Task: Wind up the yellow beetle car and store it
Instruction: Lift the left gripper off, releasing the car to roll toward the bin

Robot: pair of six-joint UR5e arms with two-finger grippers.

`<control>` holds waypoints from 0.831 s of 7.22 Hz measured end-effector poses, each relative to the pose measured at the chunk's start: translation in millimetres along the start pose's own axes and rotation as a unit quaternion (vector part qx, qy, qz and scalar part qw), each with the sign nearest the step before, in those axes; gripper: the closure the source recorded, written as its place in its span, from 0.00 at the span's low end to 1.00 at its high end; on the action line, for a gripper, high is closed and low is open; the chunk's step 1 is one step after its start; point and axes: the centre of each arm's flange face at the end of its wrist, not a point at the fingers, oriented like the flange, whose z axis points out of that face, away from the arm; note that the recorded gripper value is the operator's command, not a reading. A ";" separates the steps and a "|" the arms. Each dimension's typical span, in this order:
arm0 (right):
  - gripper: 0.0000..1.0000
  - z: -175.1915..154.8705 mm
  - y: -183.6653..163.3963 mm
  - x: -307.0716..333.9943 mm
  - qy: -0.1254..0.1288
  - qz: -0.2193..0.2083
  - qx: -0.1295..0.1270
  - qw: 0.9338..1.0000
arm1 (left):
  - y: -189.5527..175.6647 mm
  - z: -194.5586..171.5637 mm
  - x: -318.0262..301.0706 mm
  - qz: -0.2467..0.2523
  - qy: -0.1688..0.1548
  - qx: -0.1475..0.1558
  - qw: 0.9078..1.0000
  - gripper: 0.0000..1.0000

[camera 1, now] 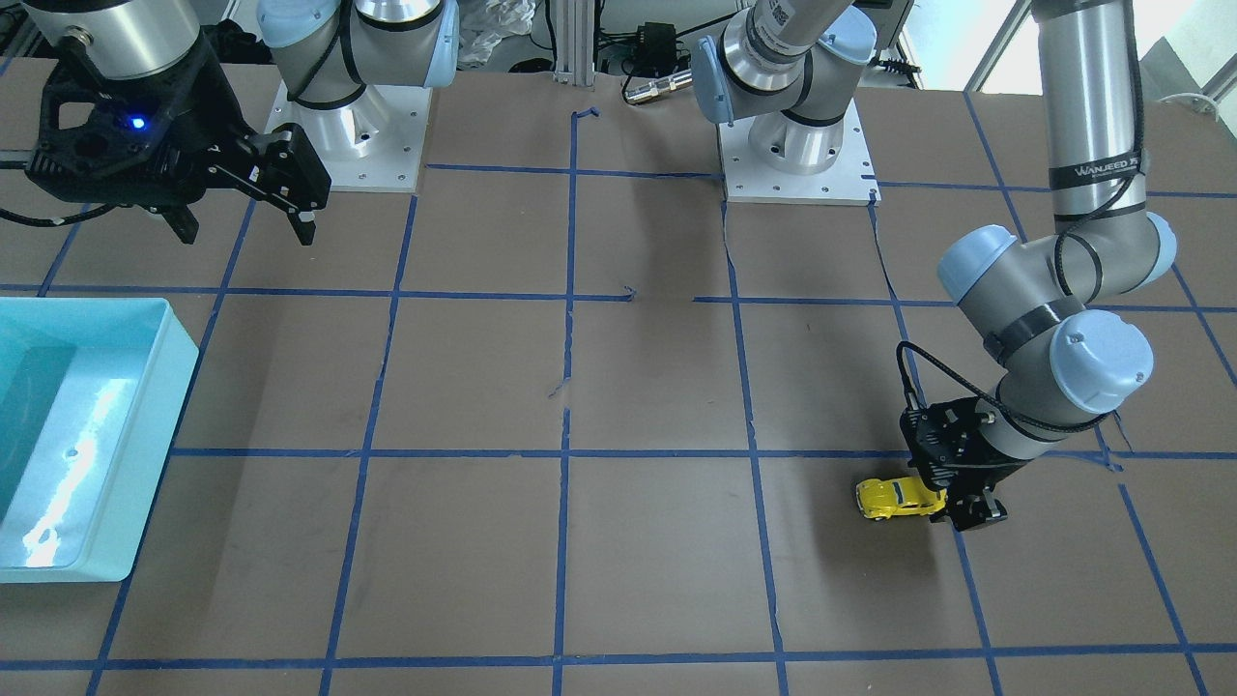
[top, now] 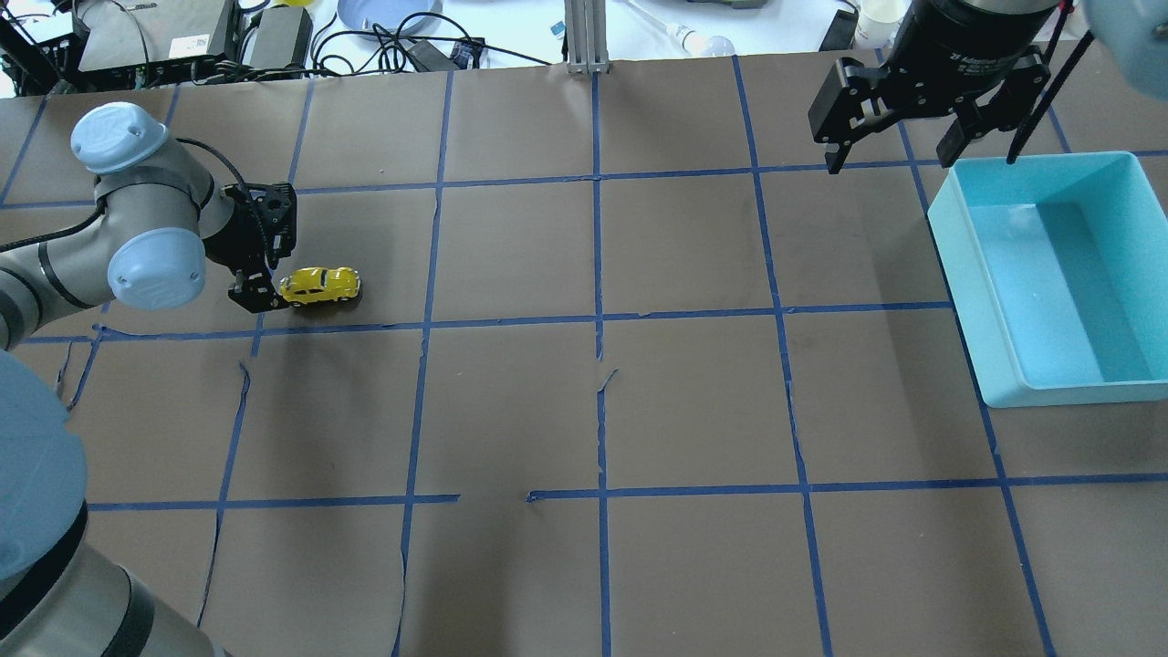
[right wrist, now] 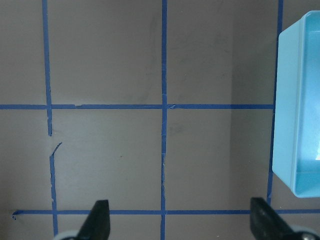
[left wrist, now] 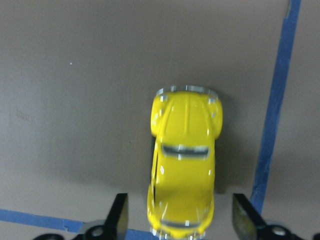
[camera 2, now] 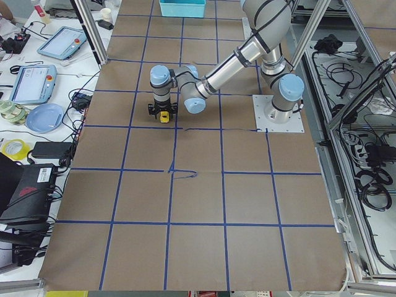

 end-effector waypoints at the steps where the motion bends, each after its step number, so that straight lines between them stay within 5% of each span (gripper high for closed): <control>1: 0.00 0.0 0.0 -0.1 0.000 0.000 0.000 1.000 | -2.7 -3.1 -0.1 0.002 -0.003 0.000 1.000 0.00; 3: 0.00 0.0 0.0 -0.2 0.000 0.000 0.000 1.000 | -17.5 -17.1 1.3 -0.013 -0.008 0.003 1.000 0.00; 6: 0.00 0.1 0.2 -0.5 -0.002 0.000 -0.001 1.000 | -91.4 -72.3 15.9 -0.117 -0.010 0.005 0.993 0.00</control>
